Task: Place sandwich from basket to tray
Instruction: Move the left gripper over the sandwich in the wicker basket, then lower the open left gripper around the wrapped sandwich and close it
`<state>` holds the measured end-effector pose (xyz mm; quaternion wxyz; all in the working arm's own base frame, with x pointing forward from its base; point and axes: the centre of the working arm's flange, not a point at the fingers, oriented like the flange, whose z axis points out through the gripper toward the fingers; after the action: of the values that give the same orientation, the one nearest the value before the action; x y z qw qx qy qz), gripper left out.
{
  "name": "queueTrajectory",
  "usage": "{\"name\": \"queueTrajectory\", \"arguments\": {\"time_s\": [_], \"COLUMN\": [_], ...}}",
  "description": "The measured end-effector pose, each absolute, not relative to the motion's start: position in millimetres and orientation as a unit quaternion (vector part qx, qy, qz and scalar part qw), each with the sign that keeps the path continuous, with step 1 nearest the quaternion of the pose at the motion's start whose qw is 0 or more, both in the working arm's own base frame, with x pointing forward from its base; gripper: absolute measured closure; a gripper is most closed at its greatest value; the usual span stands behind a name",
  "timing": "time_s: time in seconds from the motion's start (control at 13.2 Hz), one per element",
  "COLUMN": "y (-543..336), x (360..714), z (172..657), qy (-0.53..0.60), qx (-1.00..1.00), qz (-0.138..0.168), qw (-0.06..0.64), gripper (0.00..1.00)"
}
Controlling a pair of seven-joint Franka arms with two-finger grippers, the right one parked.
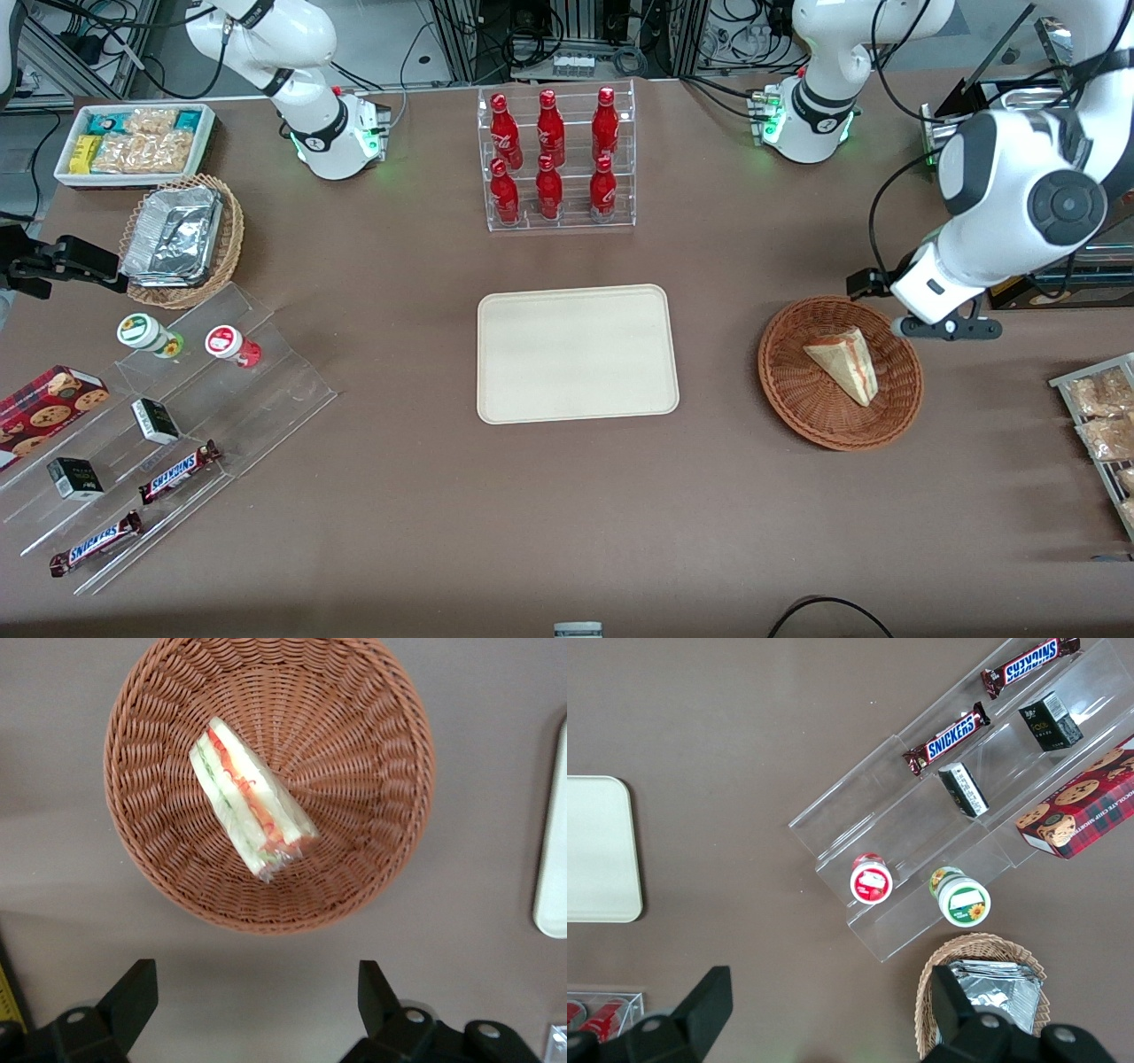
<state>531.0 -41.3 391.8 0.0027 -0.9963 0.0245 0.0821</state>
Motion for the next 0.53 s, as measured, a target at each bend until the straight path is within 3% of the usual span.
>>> {"name": "queueTrajectory", "arguments": {"time_s": [0.23, 0.53], "y": [-35.3, -36.6], "x": [540.4, 548.3], "z": [369.1, 345.8], "qy": [-0.003, -0.183], "qx": [-0.997, -0.981], "qz": [0.076, 0.069], "qw": [0.002, 0.018], "gripper": [0.0, 0.0]}}
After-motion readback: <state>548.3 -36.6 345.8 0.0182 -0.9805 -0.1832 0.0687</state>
